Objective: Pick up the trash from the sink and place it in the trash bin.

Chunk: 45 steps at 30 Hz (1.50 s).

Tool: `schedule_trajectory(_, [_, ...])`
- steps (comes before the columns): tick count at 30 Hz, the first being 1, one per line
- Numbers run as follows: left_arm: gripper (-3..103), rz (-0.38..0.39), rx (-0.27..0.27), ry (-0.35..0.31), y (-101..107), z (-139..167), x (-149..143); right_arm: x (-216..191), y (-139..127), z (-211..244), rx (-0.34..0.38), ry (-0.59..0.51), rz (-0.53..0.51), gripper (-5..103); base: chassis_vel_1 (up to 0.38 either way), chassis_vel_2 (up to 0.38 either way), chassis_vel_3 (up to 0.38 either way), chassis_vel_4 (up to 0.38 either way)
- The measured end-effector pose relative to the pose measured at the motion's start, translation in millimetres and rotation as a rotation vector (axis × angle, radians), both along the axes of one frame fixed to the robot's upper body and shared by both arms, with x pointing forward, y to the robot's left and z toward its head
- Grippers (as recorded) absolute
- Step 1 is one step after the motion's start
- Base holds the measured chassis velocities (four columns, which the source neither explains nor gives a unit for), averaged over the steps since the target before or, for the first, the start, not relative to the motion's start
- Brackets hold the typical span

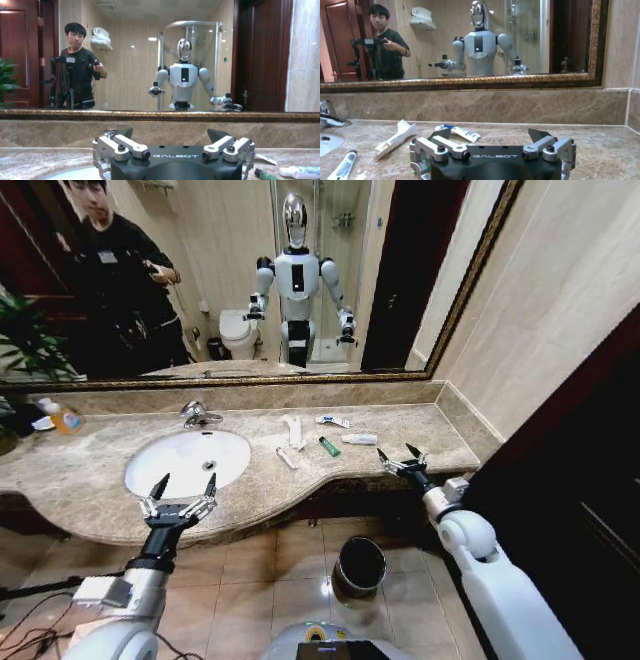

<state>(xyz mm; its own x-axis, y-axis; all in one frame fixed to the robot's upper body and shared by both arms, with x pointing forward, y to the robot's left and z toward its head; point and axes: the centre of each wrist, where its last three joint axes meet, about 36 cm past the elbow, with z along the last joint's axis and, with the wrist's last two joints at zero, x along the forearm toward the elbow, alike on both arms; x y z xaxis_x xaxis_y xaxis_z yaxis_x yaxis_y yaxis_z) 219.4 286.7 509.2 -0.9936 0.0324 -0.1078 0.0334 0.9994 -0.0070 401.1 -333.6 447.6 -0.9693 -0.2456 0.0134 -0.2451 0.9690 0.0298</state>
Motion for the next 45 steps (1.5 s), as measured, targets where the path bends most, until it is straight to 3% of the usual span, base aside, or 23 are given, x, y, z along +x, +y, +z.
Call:
schedule_trajectory(15, [100,0.000,0.000,0.000,0,0,0,10,6,-3,0.012,-0.001,0.046,100,0.000,0.000,0.000,0.000])
schedule_trajectory(45, [100,0.000,0.000,0.000,0,0,0,51,3,-9,-0.014,0.007,0.042,100,0.000,0.000,0.000,0.000])
